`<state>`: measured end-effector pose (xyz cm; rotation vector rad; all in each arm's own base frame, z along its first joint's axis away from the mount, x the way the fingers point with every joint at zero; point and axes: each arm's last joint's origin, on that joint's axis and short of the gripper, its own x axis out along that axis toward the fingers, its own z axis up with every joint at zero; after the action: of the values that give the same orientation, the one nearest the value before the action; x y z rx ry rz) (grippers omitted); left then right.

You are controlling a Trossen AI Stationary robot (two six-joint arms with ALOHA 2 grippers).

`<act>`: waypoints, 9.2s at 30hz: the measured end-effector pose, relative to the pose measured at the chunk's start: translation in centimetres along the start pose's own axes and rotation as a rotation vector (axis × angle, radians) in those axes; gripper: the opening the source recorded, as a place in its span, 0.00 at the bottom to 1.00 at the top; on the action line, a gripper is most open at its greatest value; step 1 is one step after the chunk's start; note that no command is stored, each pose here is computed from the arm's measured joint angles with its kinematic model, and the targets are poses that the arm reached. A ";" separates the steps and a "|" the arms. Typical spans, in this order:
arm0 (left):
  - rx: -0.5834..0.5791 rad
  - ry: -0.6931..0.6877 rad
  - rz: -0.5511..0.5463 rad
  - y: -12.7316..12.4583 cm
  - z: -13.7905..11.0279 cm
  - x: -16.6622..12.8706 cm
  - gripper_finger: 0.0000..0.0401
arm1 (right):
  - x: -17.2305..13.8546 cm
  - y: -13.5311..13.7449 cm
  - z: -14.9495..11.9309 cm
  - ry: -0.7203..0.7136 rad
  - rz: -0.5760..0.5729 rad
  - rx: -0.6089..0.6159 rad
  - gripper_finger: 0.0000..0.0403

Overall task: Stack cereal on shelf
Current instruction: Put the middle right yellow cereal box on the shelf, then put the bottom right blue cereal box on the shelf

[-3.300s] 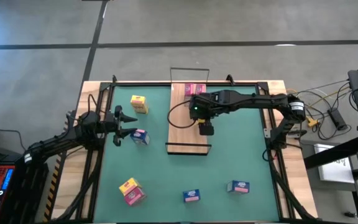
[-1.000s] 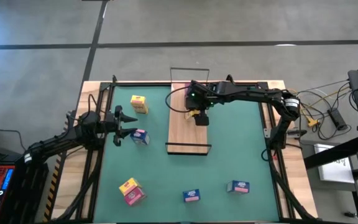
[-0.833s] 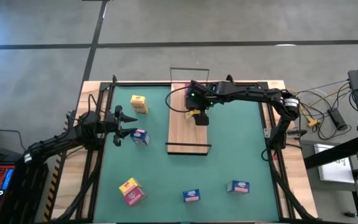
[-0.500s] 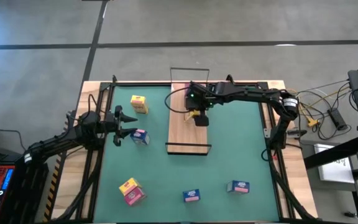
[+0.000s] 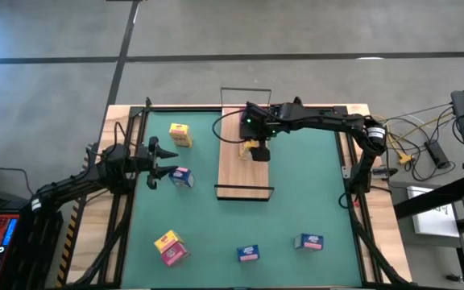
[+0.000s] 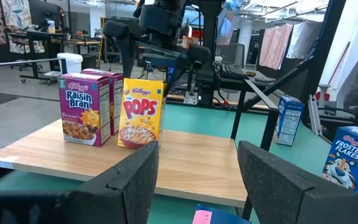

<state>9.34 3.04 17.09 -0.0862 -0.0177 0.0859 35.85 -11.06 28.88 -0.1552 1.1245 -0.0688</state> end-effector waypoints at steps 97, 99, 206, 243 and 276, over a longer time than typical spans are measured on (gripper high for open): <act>0.000 -0.001 0.000 0.0 0.0 0.0 0.51 | -3.9 23.2 -9.8 0.254 -0.015 1.027 0.87; 0.000 0.000 0.000 0.0 0.0 0.0 0.51 | -3.7 23.7 -9.4 0.255 -0.017 1.013 0.87; 0.000 0.000 0.000 0.0 0.0 0.0 0.51 | -9.5 32.1 -12.3 0.484 -0.410 1.743 0.87; 0.000 -0.001 0.000 0.0 0.0 0.0 0.51 | -10.0 33.4 -10.5 0.501 -0.372 2.360 0.87; 0.000 0.000 0.000 0.0 0.0 0.0 0.51 | -9.3 33.3 -11.4 0.518 -0.507 2.326 0.87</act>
<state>9.34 3.04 17.10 -0.0864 -0.0179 0.0857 20.75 21.99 27.11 1.7262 0.8418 -1.8231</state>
